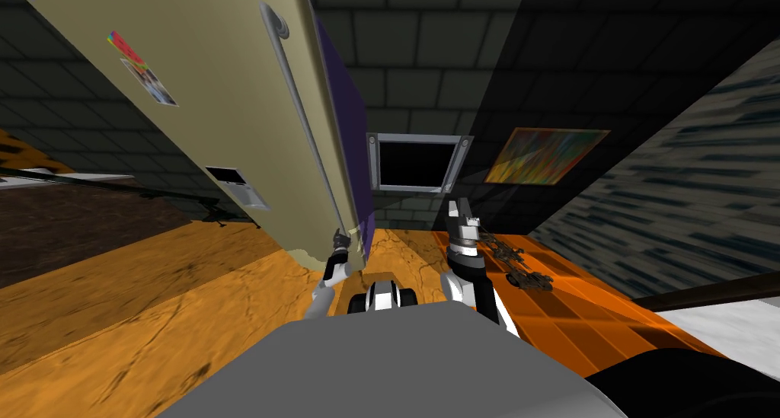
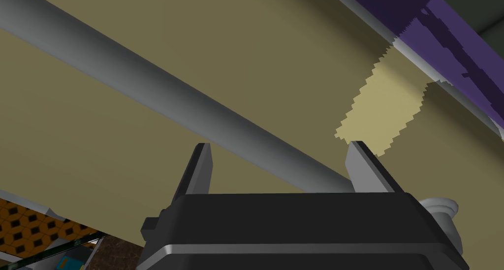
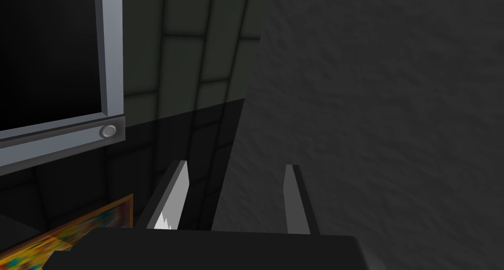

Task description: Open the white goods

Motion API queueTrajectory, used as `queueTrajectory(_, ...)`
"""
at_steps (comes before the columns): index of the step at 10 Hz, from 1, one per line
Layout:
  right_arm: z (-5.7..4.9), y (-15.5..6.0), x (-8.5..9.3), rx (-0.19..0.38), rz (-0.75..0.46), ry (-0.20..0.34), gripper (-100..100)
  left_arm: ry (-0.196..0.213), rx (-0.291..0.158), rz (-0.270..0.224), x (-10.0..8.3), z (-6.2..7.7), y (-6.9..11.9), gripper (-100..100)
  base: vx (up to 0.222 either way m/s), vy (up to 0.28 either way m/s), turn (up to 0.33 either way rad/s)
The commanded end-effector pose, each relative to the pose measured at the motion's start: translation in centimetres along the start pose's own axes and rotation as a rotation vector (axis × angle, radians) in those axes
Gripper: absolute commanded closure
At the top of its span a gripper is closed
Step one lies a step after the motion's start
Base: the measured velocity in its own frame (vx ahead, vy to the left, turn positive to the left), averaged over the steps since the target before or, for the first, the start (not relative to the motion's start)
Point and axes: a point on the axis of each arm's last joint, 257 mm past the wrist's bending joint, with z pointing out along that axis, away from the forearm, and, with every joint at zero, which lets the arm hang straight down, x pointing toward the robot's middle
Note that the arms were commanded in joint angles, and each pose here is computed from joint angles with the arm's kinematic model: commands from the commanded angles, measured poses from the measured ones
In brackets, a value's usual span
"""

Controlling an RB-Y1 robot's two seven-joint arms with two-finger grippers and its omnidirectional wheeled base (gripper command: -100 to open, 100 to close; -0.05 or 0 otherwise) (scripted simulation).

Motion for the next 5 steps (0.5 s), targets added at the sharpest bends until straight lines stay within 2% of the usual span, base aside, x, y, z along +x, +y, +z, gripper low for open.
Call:
queueTrajectory(1,0.0,0.0,0.0,0.0,0.0,0.0,0,-0.016,-0.012,0.008,-1.3,-1.4,0.4,100,0.025,-0.005,0.0)
queueTrajectory(2,0.0,0.0,0.0,0.0,0.0,0.0,0,-0.007,-0.007,0.004,-1.1,-2.1,0.0,100,0.045,-0.004,-0.033)
queueTrajectory(3,0.0,0.0,0.0,0.0,0.0,0.0,0,-0.022,-0.008,0.008,-2.1,-3.0,0.0,100,0.049,-0.003,-0.039)
queueTrajectory(4,0.0,0.0,0.0,0.0,0.0,0.0,0,-0.022,-0.008,0.008,-2.1,-3.0,0.0,100,0.023,-0.001,-0.003)
queueTrajectory(5,0.0,0.0,0.0,0.0,0.0,0.0,0,-0.015,-0.002,0.003,-1.8,-3.7,-0.4,100,0.046,0.006,-0.023)
